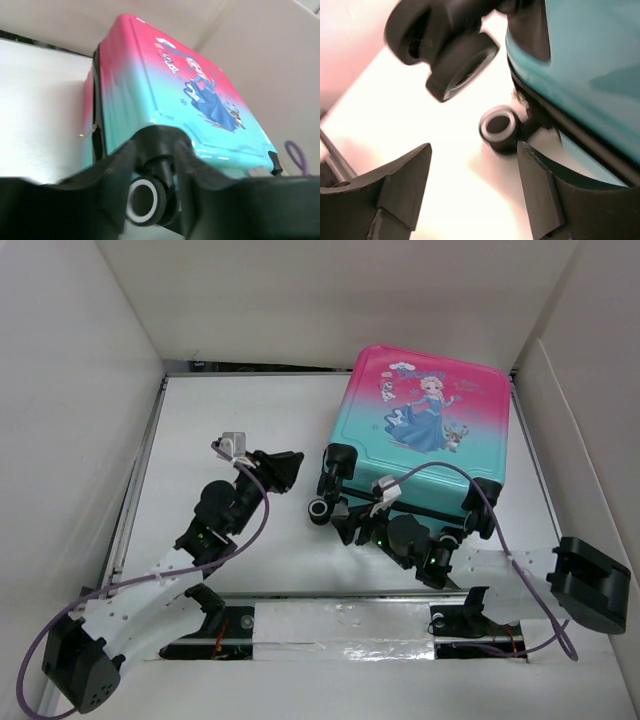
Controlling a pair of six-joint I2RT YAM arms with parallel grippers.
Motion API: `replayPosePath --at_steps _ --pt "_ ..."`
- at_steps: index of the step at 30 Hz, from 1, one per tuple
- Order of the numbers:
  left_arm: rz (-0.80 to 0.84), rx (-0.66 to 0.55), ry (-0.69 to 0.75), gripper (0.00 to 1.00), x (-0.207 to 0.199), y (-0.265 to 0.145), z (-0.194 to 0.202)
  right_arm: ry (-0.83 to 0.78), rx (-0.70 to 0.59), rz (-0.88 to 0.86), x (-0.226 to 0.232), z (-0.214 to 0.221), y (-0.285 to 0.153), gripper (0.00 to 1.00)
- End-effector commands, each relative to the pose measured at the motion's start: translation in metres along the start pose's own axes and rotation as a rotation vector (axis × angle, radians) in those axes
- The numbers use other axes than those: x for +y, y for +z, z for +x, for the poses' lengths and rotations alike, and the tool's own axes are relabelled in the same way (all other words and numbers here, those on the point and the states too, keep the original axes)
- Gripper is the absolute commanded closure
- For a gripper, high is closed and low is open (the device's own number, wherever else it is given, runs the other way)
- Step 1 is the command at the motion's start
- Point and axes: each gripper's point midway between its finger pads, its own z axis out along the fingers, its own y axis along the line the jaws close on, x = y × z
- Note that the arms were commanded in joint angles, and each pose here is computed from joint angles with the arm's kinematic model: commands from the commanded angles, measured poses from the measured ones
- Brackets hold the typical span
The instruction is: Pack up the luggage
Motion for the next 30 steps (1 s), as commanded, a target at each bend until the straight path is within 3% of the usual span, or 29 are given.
replayPosePath --at_steps 1,2,3,5,6,9,11,13,14,22,30 --pt "-0.135 0.089 0.024 0.72 0.05 -0.014 0.046 -0.076 0.139 0.04 -0.01 0.018 -0.018 0.35" --pt "-0.119 0.133 0.025 0.81 0.051 -0.017 0.06 -0.066 0.116 0.026 -0.005 0.005 -0.022 0.51" --pt "-0.122 0.175 0.026 0.86 0.058 -0.018 0.075 -0.08 0.136 0.033 -0.008 0.006 -0.026 0.74" --pt "-0.046 0.285 0.021 0.97 0.058 -0.03 0.112 -0.094 0.119 0.031 -0.007 -0.006 -0.032 0.97" --pt "0.013 0.274 0.017 0.99 0.051 -0.028 0.115 -0.093 0.103 0.026 -0.005 -0.018 -0.036 1.0" --pt "0.061 0.318 0.031 1.0 0.044 -0.035 0.142 -0.097 0.055 0.046 -0.005 -0.043 -0.044 0.96" --pt "0.095 0.316 0.039 0.96 0.037 -0.032 0.143 -0.105 0.042 0.048 -0.003 -0.052 -0.045 0.75" --pt "0.119 0.294 0.033 0.86 0.033 -0.025 0.142 -0.116 0.046 0.066 -0.005 -0.059 -0.045 0.56" --pt "0.12 0.287 0.025 0.77 0.032 -0.022 0.142 -0.116 0.047 0.073 -0.005 -0.06 -0.044 0.54" --pt "0.191 0.264 0.04 0.74 0.0 -0.004 0.166 -0.104 0.015 0.069 -0.014 -0.069 -0.041 0.55" --pt "0.03 0.083 0.058 0.71 0.023 0.017 0.15 -0.086 -0.02 0.047 -0.023 -0.084 -0.045 0.56"
